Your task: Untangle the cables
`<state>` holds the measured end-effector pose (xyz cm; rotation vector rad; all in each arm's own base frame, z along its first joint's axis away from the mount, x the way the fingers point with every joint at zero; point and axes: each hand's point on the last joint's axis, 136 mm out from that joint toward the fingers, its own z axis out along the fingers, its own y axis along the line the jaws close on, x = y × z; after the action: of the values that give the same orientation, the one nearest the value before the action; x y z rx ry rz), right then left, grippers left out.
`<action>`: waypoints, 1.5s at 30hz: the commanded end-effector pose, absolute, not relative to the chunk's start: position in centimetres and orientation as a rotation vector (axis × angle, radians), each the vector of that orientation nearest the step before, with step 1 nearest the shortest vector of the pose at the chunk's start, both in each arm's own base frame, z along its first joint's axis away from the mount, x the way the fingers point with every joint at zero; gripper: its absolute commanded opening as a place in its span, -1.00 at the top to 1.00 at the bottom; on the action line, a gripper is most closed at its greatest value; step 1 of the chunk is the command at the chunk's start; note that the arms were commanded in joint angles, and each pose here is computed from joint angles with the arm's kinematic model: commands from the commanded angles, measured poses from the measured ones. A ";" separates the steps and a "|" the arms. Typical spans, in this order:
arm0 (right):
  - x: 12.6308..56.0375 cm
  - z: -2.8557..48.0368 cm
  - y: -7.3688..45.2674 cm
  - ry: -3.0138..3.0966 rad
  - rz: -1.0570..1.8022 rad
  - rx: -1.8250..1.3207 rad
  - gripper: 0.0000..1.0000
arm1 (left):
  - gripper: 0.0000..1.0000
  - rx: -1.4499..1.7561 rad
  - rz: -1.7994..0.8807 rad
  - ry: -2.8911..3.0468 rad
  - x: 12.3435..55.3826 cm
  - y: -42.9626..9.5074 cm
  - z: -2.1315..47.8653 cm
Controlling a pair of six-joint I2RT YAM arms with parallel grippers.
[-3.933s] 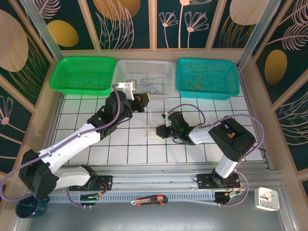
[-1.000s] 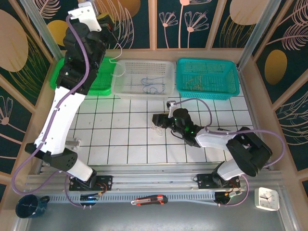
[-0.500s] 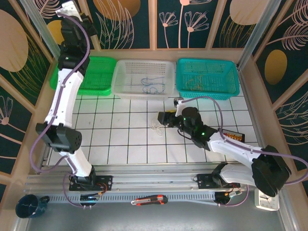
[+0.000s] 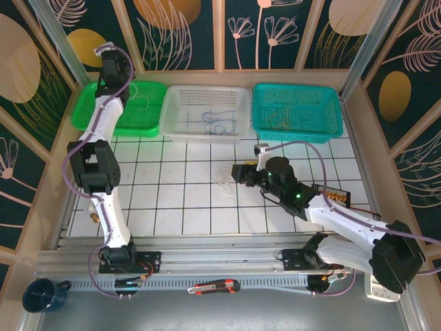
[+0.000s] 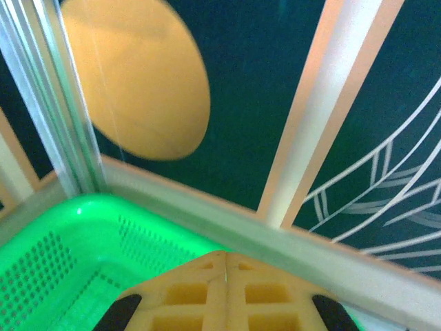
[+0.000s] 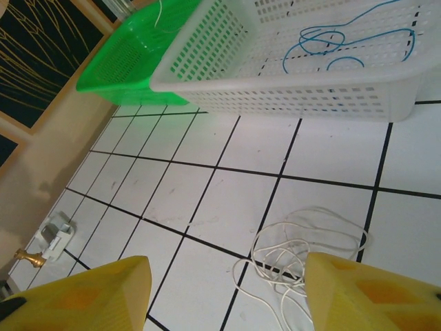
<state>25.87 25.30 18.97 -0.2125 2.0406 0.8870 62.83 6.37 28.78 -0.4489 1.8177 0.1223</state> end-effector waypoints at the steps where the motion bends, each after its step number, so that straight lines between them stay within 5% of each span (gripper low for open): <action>1: 26.1 18.0 24.3 2.058 0.824 -0.199 -0.24 | 0.08 -0.443 0.052 1.757 62.5 5.7 30.8; 3: 26.4 17.6 24.3 2.068 0.815 -0.201 -0.24 | -0.56 -0.439 0.007 1.747 62.2 5.1 31.8; 7: 26.8 17.0 24.5 2.086 0.804 -0.203 -0.24 | -0.98 -0.396 -0.087 1.761 62.0 3.6 33.9; 20: 27.5 12.0 24.9 2.211 0.783 -0.209 -0.16 | -0.98 -0.295 -0.576 1.860 54.6 -5.8 35.1; 34: 26.8 6.5 26.5 2.350 0.856 -0.249 0.04 | -0.98 -0.200 -0.892 2.020 37.0 -17.8 23.9; 45: 26.7 5.1 31.4 2.350 1.063 -0.320 1.00 | -0.98 -0.100 -0.882 2.230 33.8 -22.0 15.7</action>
<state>26.36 29.06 2.94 -0.2697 2.4373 0.9545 33.38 -21.42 15.76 -0.1065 2.2476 -0.8813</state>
